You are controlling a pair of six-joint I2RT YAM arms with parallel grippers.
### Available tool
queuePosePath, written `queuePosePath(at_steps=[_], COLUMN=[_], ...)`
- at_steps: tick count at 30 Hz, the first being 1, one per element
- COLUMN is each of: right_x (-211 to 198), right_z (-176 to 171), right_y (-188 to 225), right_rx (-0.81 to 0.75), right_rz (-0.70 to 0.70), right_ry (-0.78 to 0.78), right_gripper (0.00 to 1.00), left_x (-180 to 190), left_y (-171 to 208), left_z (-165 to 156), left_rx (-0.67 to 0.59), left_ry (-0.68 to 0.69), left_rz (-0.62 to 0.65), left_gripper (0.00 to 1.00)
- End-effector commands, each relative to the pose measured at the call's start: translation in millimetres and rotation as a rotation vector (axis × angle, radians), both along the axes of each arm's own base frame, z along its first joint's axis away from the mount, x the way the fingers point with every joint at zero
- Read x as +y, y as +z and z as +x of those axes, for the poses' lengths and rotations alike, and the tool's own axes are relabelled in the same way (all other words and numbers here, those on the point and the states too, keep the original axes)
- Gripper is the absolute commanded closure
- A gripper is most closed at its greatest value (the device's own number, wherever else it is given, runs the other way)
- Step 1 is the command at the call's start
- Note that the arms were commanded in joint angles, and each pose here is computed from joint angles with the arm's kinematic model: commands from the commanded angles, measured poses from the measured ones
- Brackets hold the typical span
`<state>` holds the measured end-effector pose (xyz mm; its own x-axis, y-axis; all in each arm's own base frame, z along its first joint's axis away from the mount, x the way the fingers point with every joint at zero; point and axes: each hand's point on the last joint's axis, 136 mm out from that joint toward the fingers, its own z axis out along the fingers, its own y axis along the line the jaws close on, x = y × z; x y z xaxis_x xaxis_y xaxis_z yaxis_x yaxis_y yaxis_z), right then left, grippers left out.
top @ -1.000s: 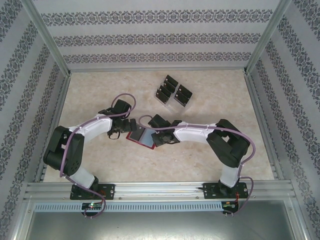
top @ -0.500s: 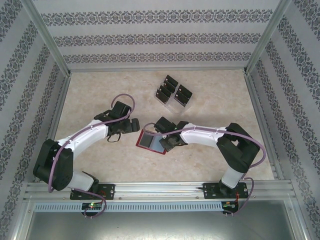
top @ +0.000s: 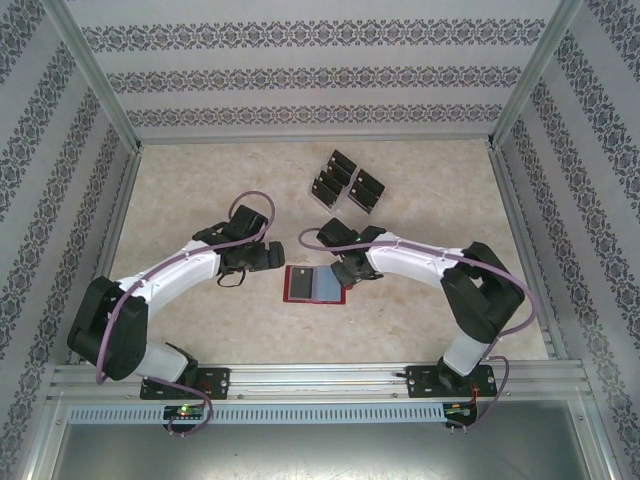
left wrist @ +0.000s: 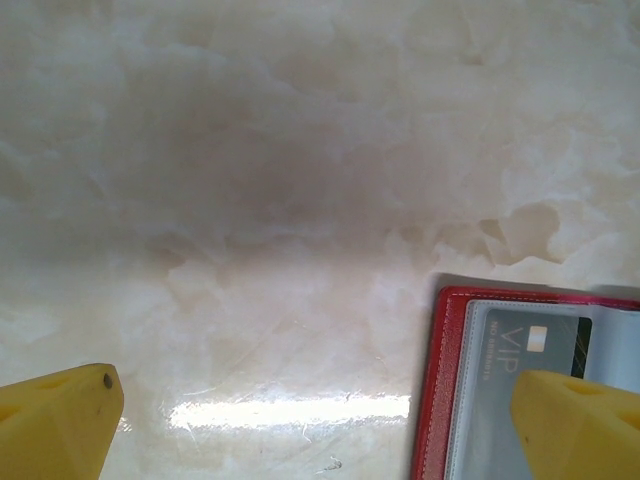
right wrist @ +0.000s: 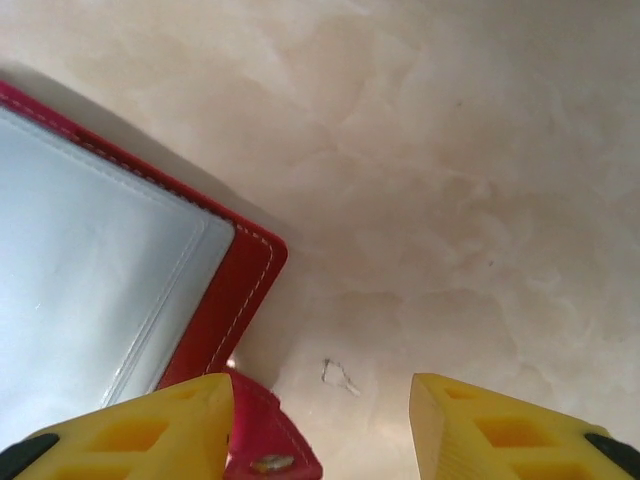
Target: Put the credit cards into the card holder
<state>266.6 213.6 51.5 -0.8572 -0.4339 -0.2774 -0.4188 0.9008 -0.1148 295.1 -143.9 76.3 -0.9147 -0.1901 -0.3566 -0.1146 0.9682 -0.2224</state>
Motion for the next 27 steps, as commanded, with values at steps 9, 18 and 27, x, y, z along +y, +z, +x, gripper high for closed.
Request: queuePosePath(at_steps=[9,18,27], right_x=[57,72,66], right_z=[-22,-26,-24], right_y=[57,20,-3], right_rx=[0.065,0.131,0.135], right_rz=[0.609,0.597,0.526], right_ry=[-0.298,-0.330,-0.354], right_gripper=[0.48,0.49,0.49], left_x=[-14,-36,-38], left_y=[-20,-33,-45], left_z=[0,0,-2], left_rx=[0.036,0.033,0.052], left_ry=[-0.125,-0.182,-0.185], left_rz=[0.082,0.075,0.084], left_gripper=[0.00,0.00,0.00])
